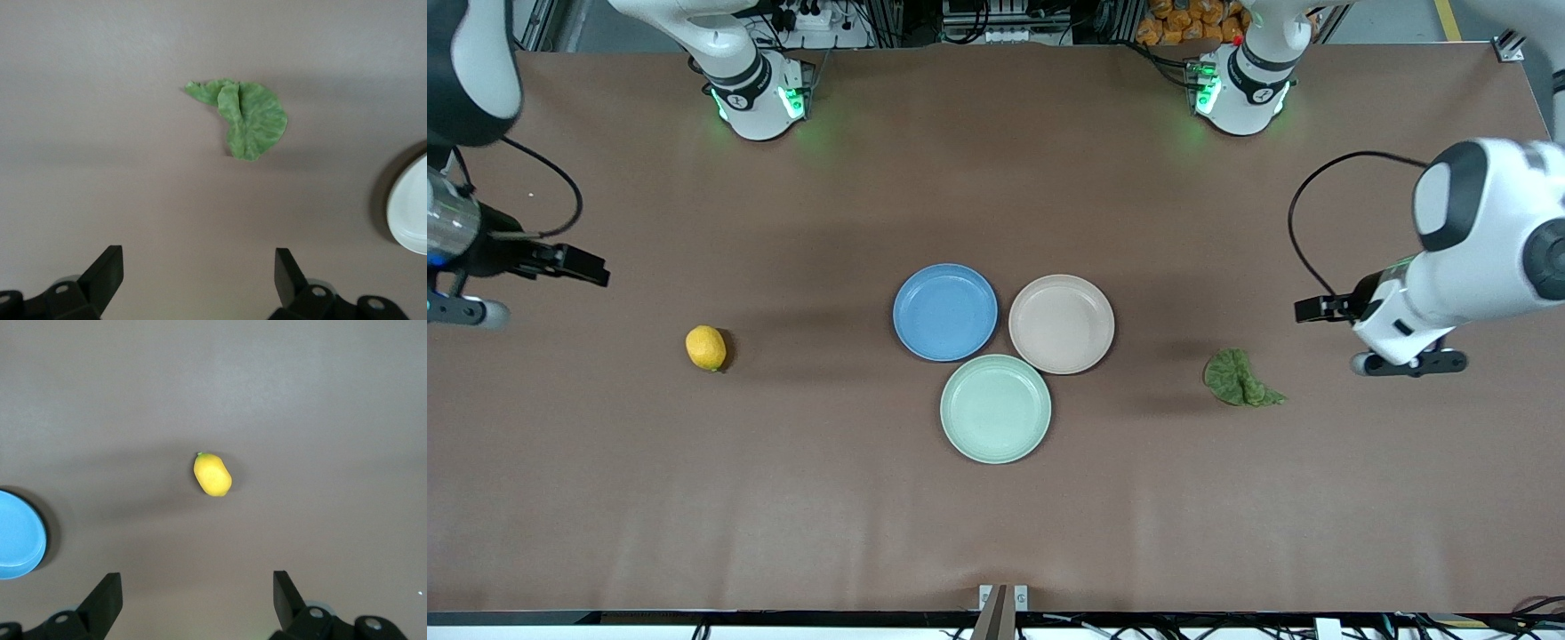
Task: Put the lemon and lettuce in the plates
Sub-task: 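Move the right gripper toward the lemon while the left gripper reaches the lettuce, then grasp the lemon with the right gripper while the left gripper grasps the lettuce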
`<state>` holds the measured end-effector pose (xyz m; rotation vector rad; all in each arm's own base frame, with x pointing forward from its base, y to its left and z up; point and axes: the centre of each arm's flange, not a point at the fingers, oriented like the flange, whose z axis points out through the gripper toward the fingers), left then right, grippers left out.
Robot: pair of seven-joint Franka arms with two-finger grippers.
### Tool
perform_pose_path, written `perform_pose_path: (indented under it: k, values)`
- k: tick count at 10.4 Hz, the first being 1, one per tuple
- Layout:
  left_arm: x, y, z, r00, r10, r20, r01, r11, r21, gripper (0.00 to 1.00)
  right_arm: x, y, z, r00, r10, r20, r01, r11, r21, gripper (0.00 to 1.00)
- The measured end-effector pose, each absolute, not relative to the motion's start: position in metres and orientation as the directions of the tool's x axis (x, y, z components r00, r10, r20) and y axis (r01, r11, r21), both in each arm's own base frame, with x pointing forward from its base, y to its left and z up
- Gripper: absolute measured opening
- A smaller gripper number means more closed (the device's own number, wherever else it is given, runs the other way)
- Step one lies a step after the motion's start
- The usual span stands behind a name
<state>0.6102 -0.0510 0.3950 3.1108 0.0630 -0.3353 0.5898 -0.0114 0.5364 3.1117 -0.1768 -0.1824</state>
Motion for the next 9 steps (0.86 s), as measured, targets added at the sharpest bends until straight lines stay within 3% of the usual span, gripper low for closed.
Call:
perform_pose_path:
  k: [9]
  values:
    - [0.624, -0.071, 0.249, 0.953, 0.069, -0.296, 0.08, -0.996, 0.025, 1.0, 0.574, -0.011, 0.349, 0.99, -0.104, -0.092, -0.101, -0.994, 0.028, 1.0]
